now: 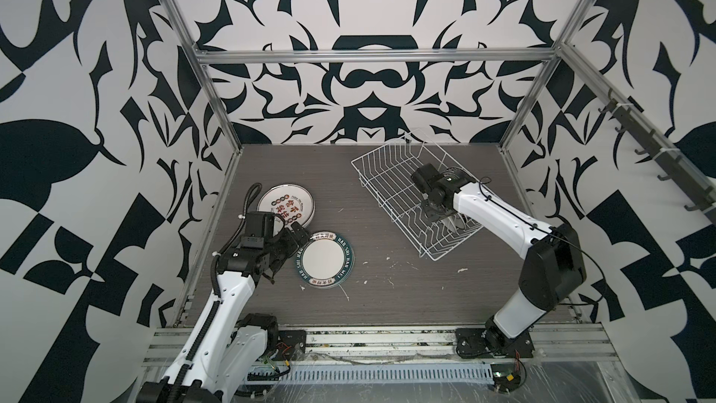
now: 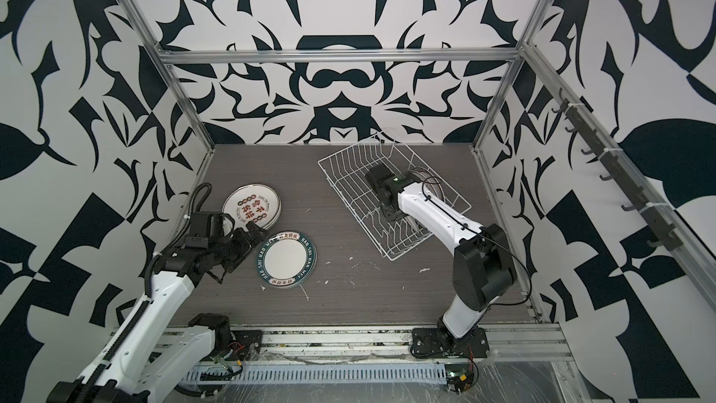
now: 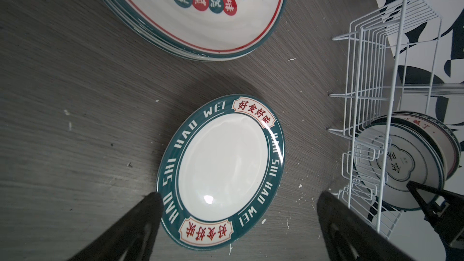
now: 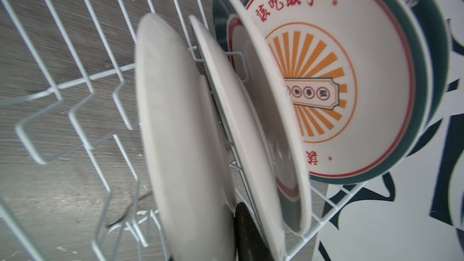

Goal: Unload the plates from the dish rack
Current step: Pick up the plate from the dish rack.

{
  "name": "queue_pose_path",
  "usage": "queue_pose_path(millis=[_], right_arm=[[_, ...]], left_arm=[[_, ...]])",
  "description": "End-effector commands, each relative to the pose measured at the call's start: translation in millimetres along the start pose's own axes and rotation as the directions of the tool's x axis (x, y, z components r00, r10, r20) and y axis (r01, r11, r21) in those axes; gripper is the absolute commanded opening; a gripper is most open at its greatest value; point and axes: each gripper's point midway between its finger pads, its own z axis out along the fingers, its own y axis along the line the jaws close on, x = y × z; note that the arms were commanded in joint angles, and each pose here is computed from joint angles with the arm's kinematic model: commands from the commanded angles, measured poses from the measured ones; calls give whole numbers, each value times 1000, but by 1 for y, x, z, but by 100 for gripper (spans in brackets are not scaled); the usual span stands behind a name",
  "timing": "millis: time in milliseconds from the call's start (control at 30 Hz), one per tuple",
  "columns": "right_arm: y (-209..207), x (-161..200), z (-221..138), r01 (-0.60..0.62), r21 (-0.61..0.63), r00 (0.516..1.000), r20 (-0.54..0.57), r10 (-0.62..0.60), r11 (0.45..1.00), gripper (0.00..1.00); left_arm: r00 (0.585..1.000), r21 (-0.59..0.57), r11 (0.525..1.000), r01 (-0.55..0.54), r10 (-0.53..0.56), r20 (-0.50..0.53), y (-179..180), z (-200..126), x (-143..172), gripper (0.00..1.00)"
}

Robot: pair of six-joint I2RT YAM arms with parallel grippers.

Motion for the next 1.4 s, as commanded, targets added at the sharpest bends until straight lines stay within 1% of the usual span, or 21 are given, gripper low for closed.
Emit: queue_pose_path(millis=[0, 67, 133, 200, 300, 400, 567, 867, 967, 1367], right_arm=[[-2, 1, 2, 3, 12, 1000, 6, -3, 1000, 22], [-3, 2, 2, 3, 21, 1000, 8, -3, 1000, 19], [-4, 3, 2, 5, 25, 1000, 12, -6, 1000, 18], [-5, 3, 1, 9, 26, 1000, 18, -9, 1000, 13], [-4, 3, -2, 18, 13, 999, 27, -18, 1000, 10], [-2, 2, -9, 33, 1, 998, 49, -33, 999, 7], [-1, -2, -23, 60, 2, 994, 92, -60, 998, 0], [-14, -4, -44, 60, 62, 990, 128, -67, 996, 0], [-16, -6, -52, 56, 64, 987, 145, -65, 996, 0], [-21, -11, -83, 50, 94, 979, 193, -68, 994, 0]], left_arm=[[1000, -10, 1000, 14, -14, 16, 0, -5, -2, 99], [1000, -4, 1000, 19, -19, 23, 0, -5, -2, 99], [999, 1, 1000, 25, -25, 34, 0, -5, -3, 99], [999, 8, 1000, 28, -29, 44, -1, -6, -4, 99], [998, 12, 999, 35, -36, 55, -1, -6, -6, 99], [997, 16, 999, 40, -41, 58, -2, -5, -8, 99], [997, 28, 999, 40, -41, 60, -6, -4, -10, 99], [997, 50, 998, 39, -43, 71, -12, -4, -15, 99], [997, 51, 998, 30, -34, 75, -14, -4, -16, 99], [993, 9, 1000, 22, -23, 113, -8, -5, -24, 99]])
